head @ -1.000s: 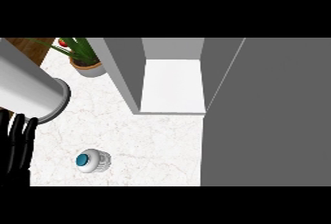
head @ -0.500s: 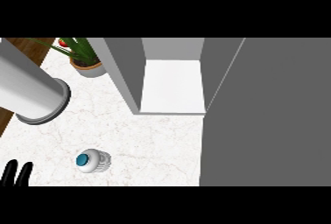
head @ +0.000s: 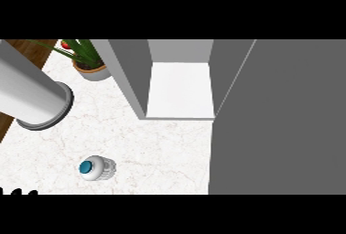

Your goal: Pick up the bottled water, place it into the cabinet and close the cabinet

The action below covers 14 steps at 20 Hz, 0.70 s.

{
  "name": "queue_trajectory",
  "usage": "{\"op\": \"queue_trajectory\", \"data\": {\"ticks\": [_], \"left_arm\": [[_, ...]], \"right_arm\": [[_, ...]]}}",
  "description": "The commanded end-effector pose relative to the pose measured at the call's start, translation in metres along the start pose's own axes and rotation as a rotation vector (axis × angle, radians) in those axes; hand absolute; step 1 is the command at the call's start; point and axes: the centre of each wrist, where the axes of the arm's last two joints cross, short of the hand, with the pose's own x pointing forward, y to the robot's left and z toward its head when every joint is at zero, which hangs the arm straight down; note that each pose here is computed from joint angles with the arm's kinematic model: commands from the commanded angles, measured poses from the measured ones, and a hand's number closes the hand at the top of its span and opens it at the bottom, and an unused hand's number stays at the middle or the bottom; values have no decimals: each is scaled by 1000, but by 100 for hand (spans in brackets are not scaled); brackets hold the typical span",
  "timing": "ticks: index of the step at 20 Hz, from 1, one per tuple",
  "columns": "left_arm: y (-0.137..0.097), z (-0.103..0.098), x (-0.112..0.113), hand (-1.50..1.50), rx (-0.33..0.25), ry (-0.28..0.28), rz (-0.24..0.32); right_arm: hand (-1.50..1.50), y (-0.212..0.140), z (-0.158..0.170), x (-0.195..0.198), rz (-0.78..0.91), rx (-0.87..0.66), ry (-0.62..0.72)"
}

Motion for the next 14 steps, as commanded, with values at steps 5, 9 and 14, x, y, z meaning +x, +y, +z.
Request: {"op": "queue_trajectory", "data": {"ticks": [5, 9, 14], "left_arm": [[8, 9, 15, -150, 20, -55, 14], [16, 4, -4, -150, 41, -18, -20], [13, 0, -28, -150, 70, 39, -10]], "right_arm": [[-150, 9, 20, 33, -15, 9, -51], [-150, 7, 26, 40, 6, 30, -46], [-150, 12, 34, 41, -6, 24, -46]]}}
